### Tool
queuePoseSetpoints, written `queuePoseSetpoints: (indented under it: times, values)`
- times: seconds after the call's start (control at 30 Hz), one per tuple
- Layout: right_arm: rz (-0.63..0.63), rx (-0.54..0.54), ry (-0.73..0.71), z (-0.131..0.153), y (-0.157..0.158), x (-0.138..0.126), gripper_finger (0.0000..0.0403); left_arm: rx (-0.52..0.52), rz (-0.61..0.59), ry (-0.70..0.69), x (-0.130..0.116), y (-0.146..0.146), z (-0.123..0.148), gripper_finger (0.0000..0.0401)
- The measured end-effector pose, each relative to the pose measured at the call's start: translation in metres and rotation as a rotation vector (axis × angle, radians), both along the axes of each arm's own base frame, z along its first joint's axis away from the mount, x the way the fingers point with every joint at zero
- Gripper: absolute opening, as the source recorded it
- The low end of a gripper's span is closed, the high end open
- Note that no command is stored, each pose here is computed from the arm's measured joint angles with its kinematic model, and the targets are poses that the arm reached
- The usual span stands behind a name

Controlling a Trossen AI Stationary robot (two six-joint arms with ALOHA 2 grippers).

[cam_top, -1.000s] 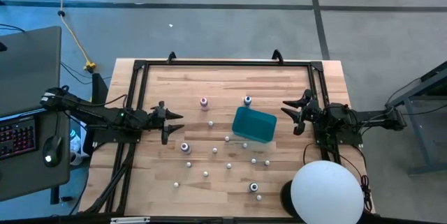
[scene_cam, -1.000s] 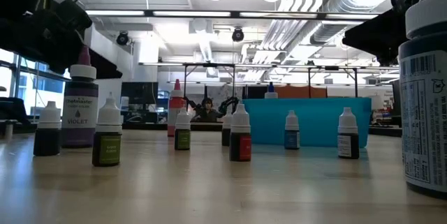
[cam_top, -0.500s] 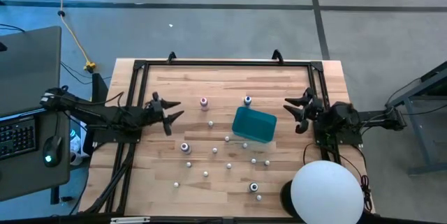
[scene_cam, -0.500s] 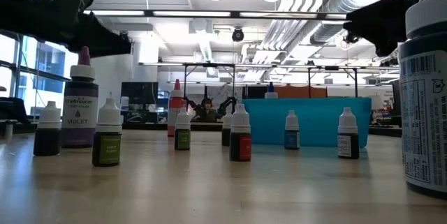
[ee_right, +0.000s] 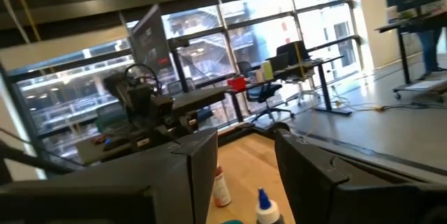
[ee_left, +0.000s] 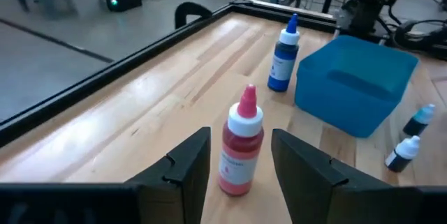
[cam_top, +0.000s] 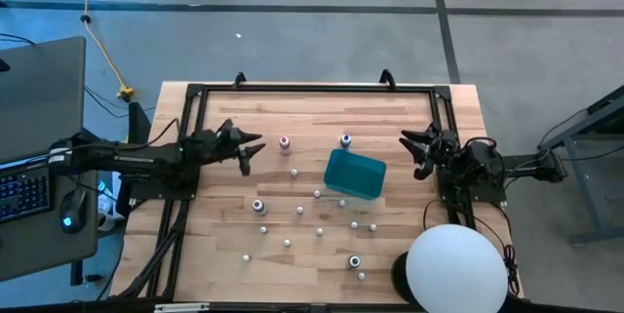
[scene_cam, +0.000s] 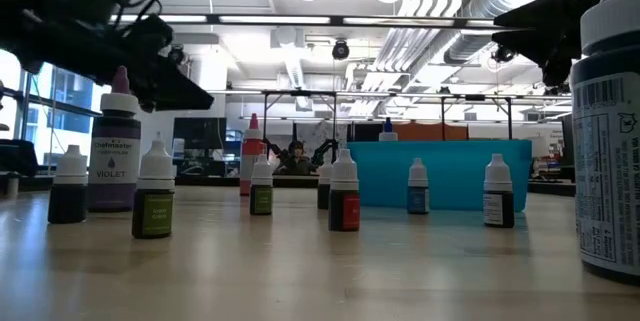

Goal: Pick & Place food coloring
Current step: Put the large red food coloring bottle into the blue container

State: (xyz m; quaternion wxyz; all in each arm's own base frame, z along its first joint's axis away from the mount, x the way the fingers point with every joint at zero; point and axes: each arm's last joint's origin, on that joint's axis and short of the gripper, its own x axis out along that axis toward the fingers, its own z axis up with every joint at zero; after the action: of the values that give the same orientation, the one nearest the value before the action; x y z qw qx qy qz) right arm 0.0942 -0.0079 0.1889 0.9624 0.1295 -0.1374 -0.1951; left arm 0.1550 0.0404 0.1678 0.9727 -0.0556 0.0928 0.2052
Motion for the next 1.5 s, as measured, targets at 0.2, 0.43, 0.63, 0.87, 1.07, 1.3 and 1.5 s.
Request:
queuePoseSetpoints:
  times: [0.2,0.43,0.63,0.87,1.07,1.3,1.5]
  values:
    - [0.001,0.001,-0.001,0.0,0.0,0.0,0.0138,0.061,-0.024,0.002,0.011,0.009,-0.006,0.0178]
    - [0.001,0.001,-0.001,0.0,0.0,0.0,0.0138,0.076,-0.102,0.029,0.036,0.014,-0.003,0.0216]
    - [0.003,0.008,-0.004,0.0,0.0,0.0,0.0138,0.064,-0.057,0.112,0.059,0.022,-0.008,0.0228]
    - [0.008,0.03,-0.008,-0.001,0.0,0.0,0.0138,0.066,-0.024,0.177,0.071,0.026,-0.02,0.0222]
    - [0.008,0.03,-0.007,-0.001,0.0,0.0,0.0138,0.085,-0.031,0.178,0.078,0.028,-0.018,0.0195]
    - [0.008,0.03,-0.007,-0.001,0.0,0.0,0.0138,0.108,-0.038,0.18,0.084,0.03,-0.015,0.0142]
    - [0.008,0.03,-0.007,-0.001,0.0,0.0,0.0138,0.11,-0.031,0.177,0.084,0.03,-0.014,0.0091]
